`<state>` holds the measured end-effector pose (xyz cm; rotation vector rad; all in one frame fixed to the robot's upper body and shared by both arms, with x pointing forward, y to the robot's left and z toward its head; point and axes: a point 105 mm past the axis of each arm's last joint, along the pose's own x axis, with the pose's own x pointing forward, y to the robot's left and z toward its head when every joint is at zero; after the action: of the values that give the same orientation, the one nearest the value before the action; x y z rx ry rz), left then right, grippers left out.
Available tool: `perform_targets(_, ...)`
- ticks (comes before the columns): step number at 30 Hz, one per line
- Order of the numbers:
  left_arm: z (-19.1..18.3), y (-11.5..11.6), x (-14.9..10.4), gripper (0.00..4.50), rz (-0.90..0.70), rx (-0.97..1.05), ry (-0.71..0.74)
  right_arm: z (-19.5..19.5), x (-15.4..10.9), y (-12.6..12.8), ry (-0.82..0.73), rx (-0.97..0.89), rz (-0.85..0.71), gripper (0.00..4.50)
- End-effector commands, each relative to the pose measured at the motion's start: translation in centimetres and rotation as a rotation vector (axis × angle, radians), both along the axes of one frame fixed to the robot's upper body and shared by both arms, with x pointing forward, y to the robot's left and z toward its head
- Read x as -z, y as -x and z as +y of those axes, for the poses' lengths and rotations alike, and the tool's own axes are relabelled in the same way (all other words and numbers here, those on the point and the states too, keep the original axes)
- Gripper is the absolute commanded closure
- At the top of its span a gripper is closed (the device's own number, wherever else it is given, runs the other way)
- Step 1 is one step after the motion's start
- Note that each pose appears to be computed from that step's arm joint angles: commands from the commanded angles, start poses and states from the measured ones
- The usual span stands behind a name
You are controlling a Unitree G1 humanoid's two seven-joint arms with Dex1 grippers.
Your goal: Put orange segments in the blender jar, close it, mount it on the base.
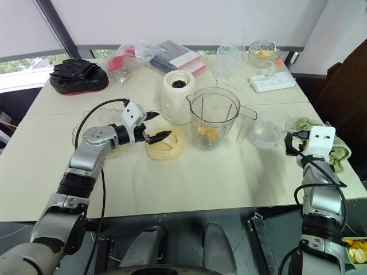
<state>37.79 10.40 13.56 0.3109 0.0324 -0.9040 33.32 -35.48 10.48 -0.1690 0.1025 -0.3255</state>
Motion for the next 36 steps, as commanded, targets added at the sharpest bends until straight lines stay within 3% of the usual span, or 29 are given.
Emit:
perform_targets(1,-0.2,0.2,-1.2,0.09,-0.054,0.011,-0.008,-0.6,-1.4,-0.5,0.031,0.017,-0.043,0.00)
perform_targets(8,0.1,0.1,-1.3,0.09,-0.060,-0.001,-0.012,-1.0,-1.2,-1.1,0.048,0.043,-0.034,0.00)
perform_targets(9,0.1,0.1,-1.4,0.03,-0.062,-0.001,-0.011,-1.0,-1.1,-1.2,0.048,0.045,-0.034,0.26)
perform_targets(11,0.1,0.1,-1.4,0.00,-0.064,-0.003,-0.011,-0.9,-1.1,-1.3,0.048,0.043,-0.033,0.85)
perform_targets(18,0.3,0.0,-1.7,0.00,-0.073,-0.009,-0.016,-0.6,-0.8,-1.6,0.048,0.032,-0.032,4.48)
perform_targets(26,0.4,-0.2,-1.9,0.00,-0.080,-0.009,-0.021,0.3,-0.2,-1.3,0.005,0.023,-0.052,4.48)
perform_targets(36,0.1,-0.1,-2.1,0.00,-0.083,0.000,-0.019,0.9,-3.6,-0.3,-0.120,0.119,-0.272,4.48)
